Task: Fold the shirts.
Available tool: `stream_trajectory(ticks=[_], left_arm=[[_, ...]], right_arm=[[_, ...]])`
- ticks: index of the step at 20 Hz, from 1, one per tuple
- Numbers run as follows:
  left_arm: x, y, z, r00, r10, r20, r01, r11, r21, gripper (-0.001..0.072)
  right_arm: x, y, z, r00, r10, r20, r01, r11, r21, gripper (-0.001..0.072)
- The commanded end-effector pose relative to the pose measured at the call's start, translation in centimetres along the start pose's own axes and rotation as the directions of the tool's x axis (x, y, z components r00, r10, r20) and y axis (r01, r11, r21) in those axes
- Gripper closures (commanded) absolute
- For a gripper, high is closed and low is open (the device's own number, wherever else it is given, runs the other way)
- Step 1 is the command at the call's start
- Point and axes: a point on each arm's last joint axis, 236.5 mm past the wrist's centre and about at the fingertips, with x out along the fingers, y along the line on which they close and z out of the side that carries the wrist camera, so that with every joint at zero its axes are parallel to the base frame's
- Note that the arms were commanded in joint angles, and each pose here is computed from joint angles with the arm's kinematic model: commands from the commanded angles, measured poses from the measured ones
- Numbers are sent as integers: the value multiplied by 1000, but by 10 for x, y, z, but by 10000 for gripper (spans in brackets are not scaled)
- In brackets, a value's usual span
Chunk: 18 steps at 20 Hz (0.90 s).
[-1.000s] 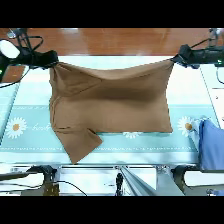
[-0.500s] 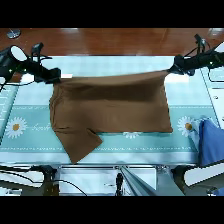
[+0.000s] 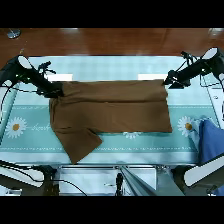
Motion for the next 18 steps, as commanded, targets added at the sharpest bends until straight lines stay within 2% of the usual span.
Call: stream_trajectory(ticks=[1,3,6,8,10,12,14,16,18], left_arm=[[-5,-6,-18,996,-20,-84,20,1000,0,2],[-20,4,-34,992,3,-123,-5,1000,-15,3],[-39,7,-63,992,20,-126,-22,1000,-13,3],[-39,18,-96,993,26,-117,-26,1000,1,3],[-30,51,-146,986,59,-155,-71,995,-72,3],[-19,58,-181,991,-53,-122,23,971,-237,3],[-14,50,-187,984,-178,22,174,921,-349,3],[-8,50,-198,976,-198,86,216,884,-415,3],[3,45,-206,975,-195,107,223,877,-426,3]], right_arm=[[-6,-1,-15,998,-5,-56,7,1000,20,90],[-36,-4,-23,999,-9,-47,9,1000,8,91],[-80,14,-28,994,29,108,-19,996,-89,91],[-84,18,-52,981,52,188,-38,997,-73,91],[-68,23,-93,968,100,229,-83,993,-86,91],[-41,23,-140,963,156,220,-156,988,-20,91],[-23,38,-170,937,251,241,-265,964,27,91],[-15,51,-185,910,319,265,-341,939,41,92],[-14,57,-192,899,342,273,-367,929,44,92]])
